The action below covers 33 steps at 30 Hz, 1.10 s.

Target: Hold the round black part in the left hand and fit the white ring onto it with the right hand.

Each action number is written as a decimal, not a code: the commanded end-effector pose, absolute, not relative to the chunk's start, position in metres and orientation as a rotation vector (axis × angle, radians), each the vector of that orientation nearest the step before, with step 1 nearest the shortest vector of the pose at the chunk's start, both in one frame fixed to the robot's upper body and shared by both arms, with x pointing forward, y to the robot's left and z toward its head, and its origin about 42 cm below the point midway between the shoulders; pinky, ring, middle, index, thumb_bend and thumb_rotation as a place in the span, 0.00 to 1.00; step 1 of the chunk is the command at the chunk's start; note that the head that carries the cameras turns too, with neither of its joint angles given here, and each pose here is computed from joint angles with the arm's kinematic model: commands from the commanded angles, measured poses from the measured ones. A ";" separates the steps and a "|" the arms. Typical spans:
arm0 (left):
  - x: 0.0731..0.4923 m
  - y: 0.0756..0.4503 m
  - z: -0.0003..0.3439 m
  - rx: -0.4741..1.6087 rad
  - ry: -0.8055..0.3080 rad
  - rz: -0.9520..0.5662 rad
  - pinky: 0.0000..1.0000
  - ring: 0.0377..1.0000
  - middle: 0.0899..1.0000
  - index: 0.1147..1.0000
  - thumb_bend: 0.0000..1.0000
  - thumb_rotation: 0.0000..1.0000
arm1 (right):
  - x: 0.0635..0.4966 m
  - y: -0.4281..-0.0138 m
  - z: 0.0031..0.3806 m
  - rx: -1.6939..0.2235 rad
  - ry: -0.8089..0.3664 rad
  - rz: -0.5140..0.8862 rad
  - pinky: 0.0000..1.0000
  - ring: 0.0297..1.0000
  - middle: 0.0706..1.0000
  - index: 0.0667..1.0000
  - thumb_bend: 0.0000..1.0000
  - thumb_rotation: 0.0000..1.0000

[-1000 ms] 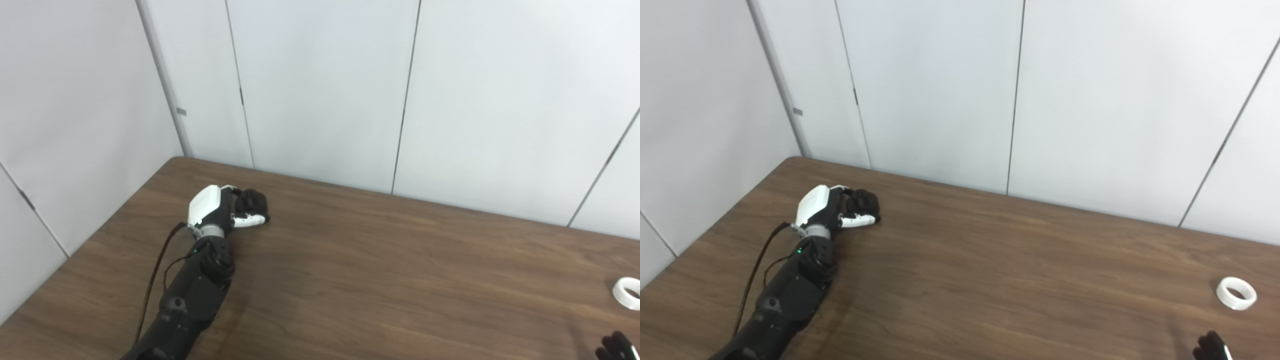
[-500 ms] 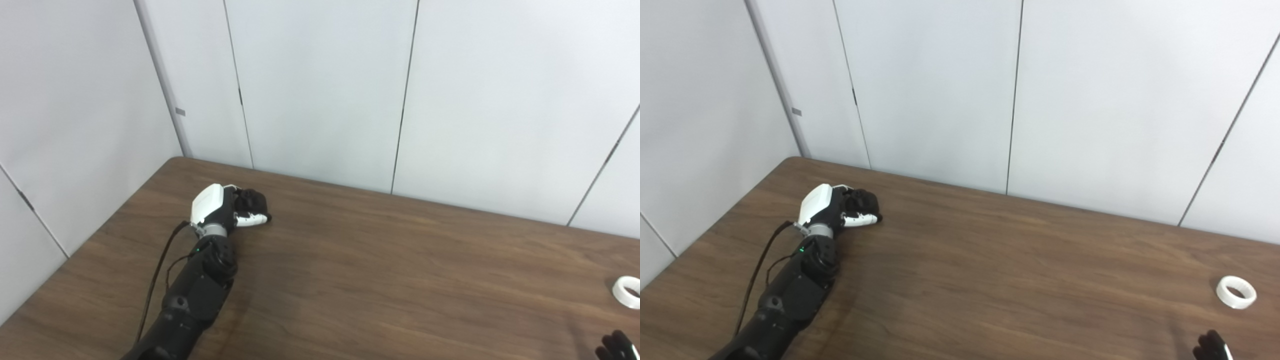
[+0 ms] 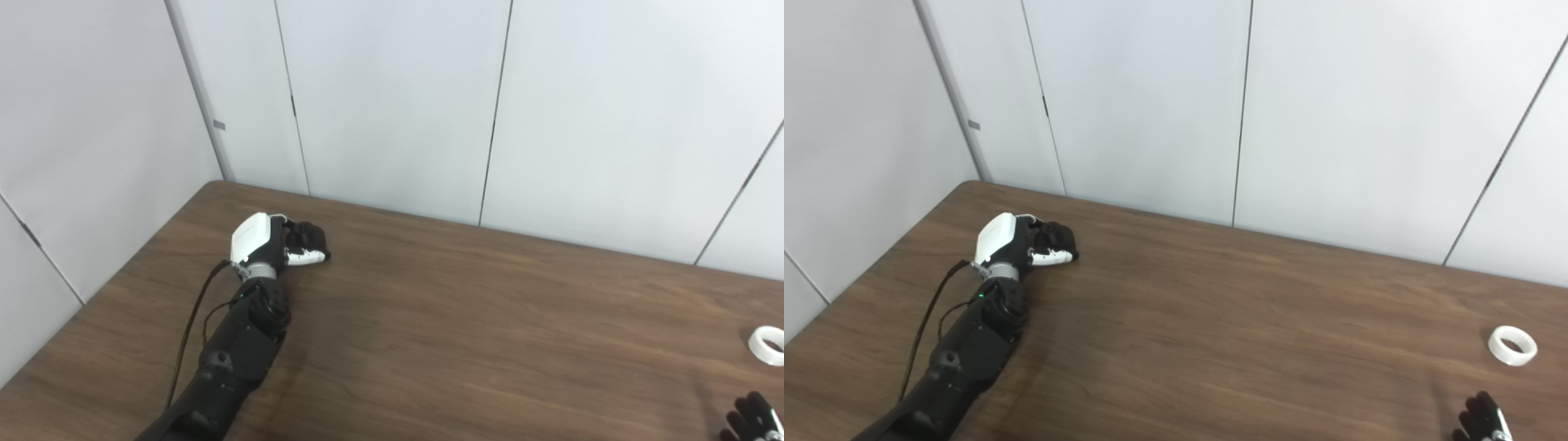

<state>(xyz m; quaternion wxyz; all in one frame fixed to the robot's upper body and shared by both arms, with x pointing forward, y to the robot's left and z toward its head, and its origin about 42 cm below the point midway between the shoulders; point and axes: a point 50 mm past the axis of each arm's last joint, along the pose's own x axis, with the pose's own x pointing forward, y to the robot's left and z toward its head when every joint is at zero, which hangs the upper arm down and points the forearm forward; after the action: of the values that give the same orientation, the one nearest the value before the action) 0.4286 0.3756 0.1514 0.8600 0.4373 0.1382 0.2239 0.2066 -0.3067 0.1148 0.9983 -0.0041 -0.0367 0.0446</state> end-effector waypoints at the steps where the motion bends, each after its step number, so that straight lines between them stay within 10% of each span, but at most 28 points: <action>1: 0.439 0.385 0.179 0.941 0.237 0.520 1.00 0.93 0.83 0.66 0.84 0.16 | 0.199 -0.312 0.110 -0.013 -0.038 0.082 1.00 1.00 1.00 1.00 0.66 1.00; 33: 0.432 0.391 0.175 0.960 0.252 0.538 0.98 0.90 0.80 0.64 0.84 0.16 | 0.202 -0.316 0.111 -0.020 -0.050 0.101 1.00 1.00 0.99 1.00 0.63 1.00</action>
<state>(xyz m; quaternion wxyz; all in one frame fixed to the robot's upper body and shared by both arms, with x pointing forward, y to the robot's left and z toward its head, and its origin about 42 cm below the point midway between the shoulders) 0.4270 0.3781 0.1509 0.8561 0.4397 0.1483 0.2274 0.2066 -0.3092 0.1155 0.9979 -0.0046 -0.0376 0.0516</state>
